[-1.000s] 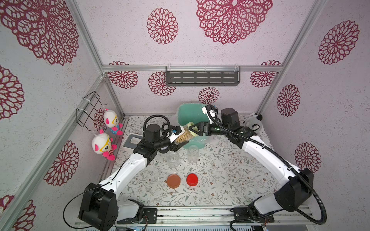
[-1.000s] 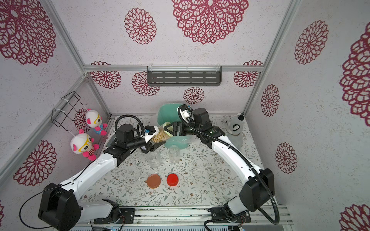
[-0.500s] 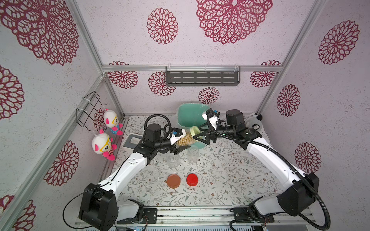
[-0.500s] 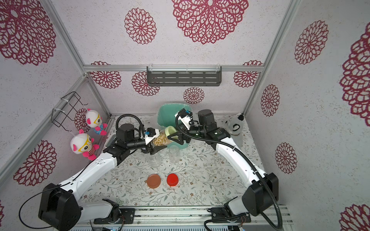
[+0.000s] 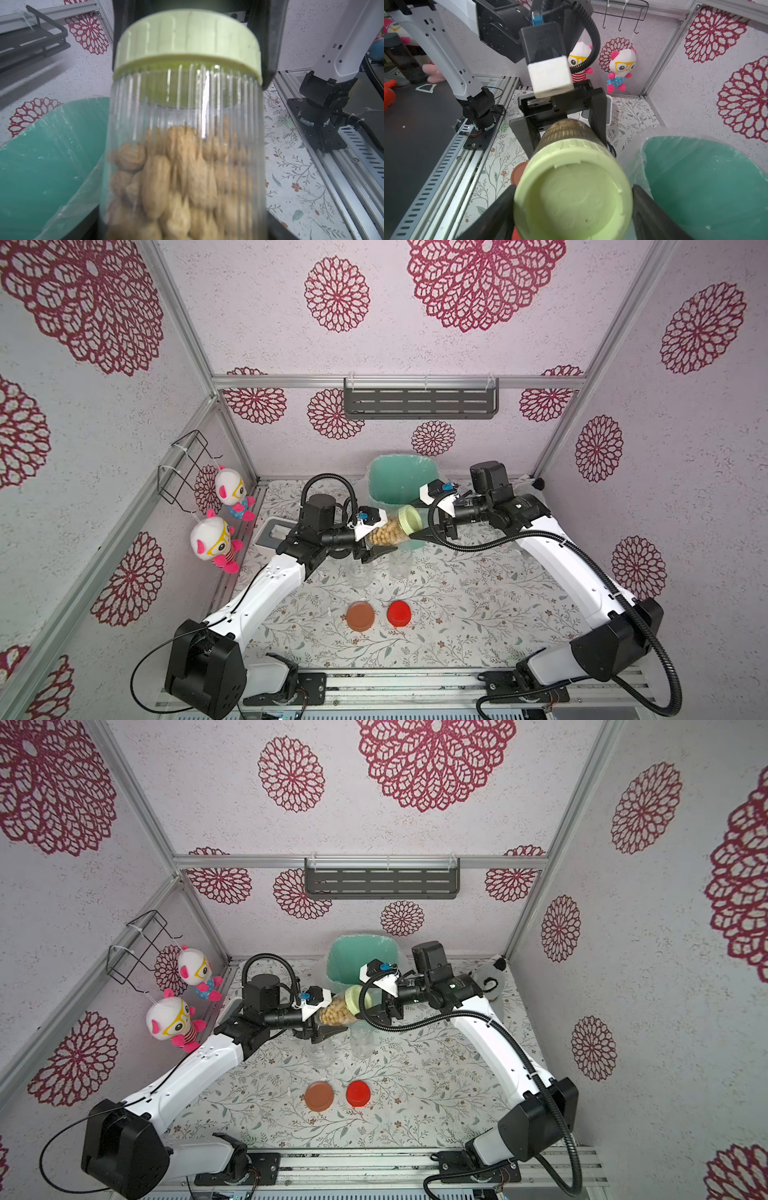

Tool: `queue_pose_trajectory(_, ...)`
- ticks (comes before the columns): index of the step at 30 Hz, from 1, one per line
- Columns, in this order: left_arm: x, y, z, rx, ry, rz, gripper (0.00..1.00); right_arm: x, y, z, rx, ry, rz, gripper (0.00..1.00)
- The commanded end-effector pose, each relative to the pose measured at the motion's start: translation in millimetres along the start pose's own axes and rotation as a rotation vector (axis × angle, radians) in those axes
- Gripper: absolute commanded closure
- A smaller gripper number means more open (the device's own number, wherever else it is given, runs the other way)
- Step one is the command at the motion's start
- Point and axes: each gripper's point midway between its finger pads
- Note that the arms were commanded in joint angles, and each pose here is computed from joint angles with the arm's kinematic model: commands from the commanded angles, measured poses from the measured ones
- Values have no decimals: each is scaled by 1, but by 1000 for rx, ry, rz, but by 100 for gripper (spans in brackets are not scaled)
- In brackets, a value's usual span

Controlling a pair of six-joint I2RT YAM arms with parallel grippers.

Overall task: Empty moldy peanuts from jars
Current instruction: Unscrew the lid from the jar.

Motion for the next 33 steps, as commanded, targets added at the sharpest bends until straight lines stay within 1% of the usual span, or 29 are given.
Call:
queue_pose_trajectory(1, -29, 13, 15, -43, -10, -65, 100, 16, 12, -1, -2, 63, 65, 53)
queue_pose_trajectory(5, -28, 12, 16, -42, -8, -61, 100, 9, 13, -1, 5, 78, 33, 36)
queue_pose_trajectory(7, -26, 12, 16, -42, -6, -59, 100, 5, 13, -3, 23, 84, 11, 22)
queue_pose_trajectory(9, -26, 11, 16, -41, -8, -58, 100, 0, 15, -6, 63, 97, -13, 5)
queue_pose_trajectory(10, -27, 11, 16, -41, -9, -59, 100, -2, 16, -8, 80, 99, -26, 1)
queue_pose_trajectory(15, -26, 11, 16, -43, -13, -58, 100, -23, 23, -7, 125, 117, -114, 1)
queue_pose_trajectory(19, -25, 10, 18, -53, -16, -53, 100, -36, 30, -10, 181, 40, -183, 1)
queue_pose_trajectory(22, -26, 12, 23, -91, -26, -54, 100, -45, 38, -22, 270, -111, -252, 1)
queue_pose_trajectory(25, -27, 14, 30, -137, -43, -64, 100, -47, 48, -40, 378, -318, -290, 1)
queue_pose_trajectory(29, -33, 18, 36, -202, -73, -96, 100, -36, 55, -63, 493, -596, -282, 1)
queue_pose_trajectory(31, -35, 21, 39, -231, -89, -109, 100, -27, 59, -71, 554, -701, -266, 1)
queue_pose_trajectory(33, -37, 23, 42, -261, -102, -120, 100, -22, 63, -75, 594, -776, -271, 1)
Point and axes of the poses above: each gripper's point midway between its finger pads, its own y axis back along the fingers, its own z axis along the line the jaws close on, x = y × z, and after that the axes turned 14 degrees about y, right-handed
